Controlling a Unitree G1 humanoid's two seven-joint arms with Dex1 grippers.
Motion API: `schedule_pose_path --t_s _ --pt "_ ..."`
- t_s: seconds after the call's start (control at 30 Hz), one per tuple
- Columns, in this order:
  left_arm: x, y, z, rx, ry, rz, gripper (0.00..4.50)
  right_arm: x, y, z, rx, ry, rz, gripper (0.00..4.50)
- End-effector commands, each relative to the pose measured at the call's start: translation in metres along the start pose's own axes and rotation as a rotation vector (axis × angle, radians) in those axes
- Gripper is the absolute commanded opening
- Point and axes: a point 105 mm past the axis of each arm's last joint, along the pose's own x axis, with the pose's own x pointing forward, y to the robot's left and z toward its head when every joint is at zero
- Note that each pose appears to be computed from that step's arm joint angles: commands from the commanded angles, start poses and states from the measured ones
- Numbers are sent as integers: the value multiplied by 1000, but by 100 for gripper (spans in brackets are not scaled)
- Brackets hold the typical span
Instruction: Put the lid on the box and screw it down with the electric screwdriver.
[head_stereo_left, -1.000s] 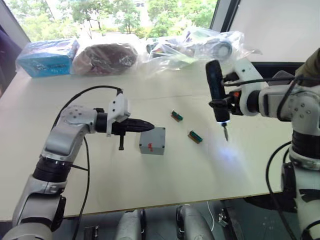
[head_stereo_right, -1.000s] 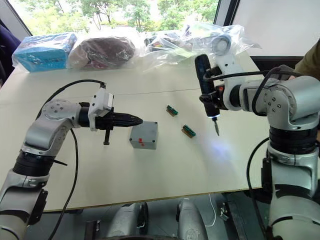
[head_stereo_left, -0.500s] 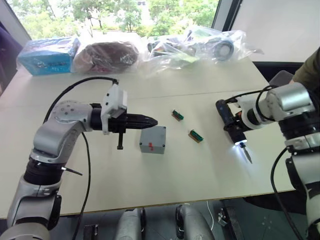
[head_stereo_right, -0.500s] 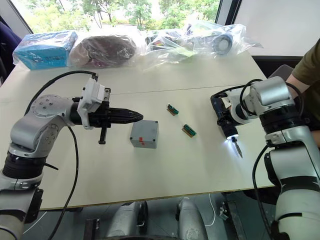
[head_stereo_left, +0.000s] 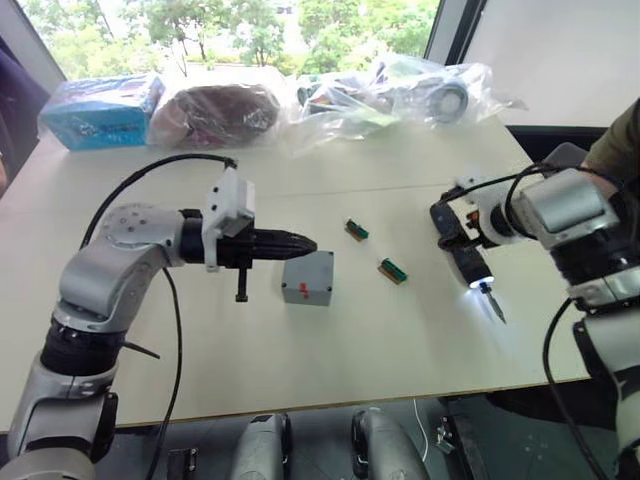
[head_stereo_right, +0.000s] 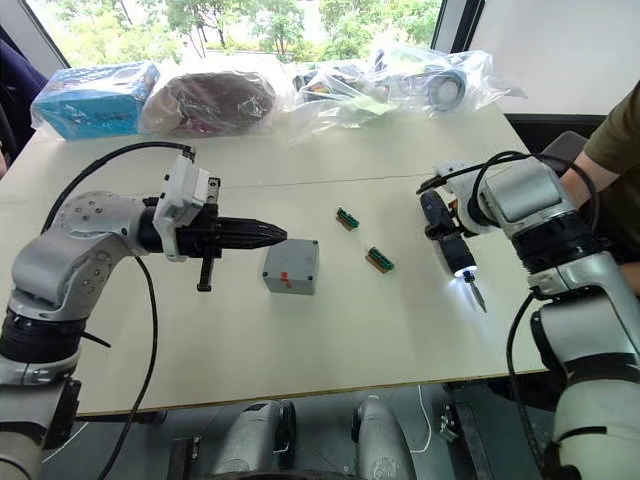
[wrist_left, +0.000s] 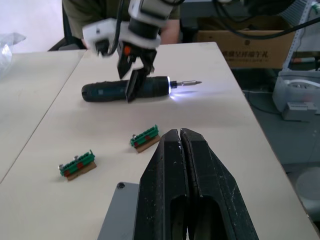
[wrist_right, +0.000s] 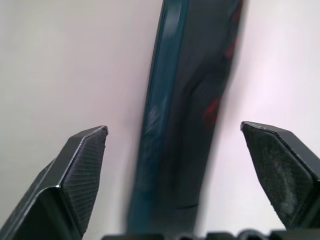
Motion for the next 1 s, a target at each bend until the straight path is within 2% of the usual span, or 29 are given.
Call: schedule_pose_path --t_s 0.03,0.07,0.17,0.33,0.43,0.47,0.67,0.83,1.0 --pt "-9 13 5 49 20 93 0 -40 15 55 -136 -316 25 444" --pt "-11 16 1 51 33 111 0 -48 30 63 -174 -394 84 421" --pt "-16 23 -6 47 57 138 0 -55 69 68 -195 -508 222 345" --pt "-26 30 -30 -7 119 178 0 -43 129 49 -288 -555 355 157" --pt "-33 30 -51 -42 170 187 0 -35 151 34 -289 -539 413 32" --pt "-35 30 -57 -57 175 190 0 -32 155 30 -290 -534 420 5" --pt "-36 29 -91 -124 222 204 0 -17 171 16 -288 -498 435 5" --pt "-29 28 -116 -106 273 197 0 -15 192 9 -290 -488 528 5" --pt "-12 27 -123 -92 252 155 0 -17 206 0 -300 -468 608 5"
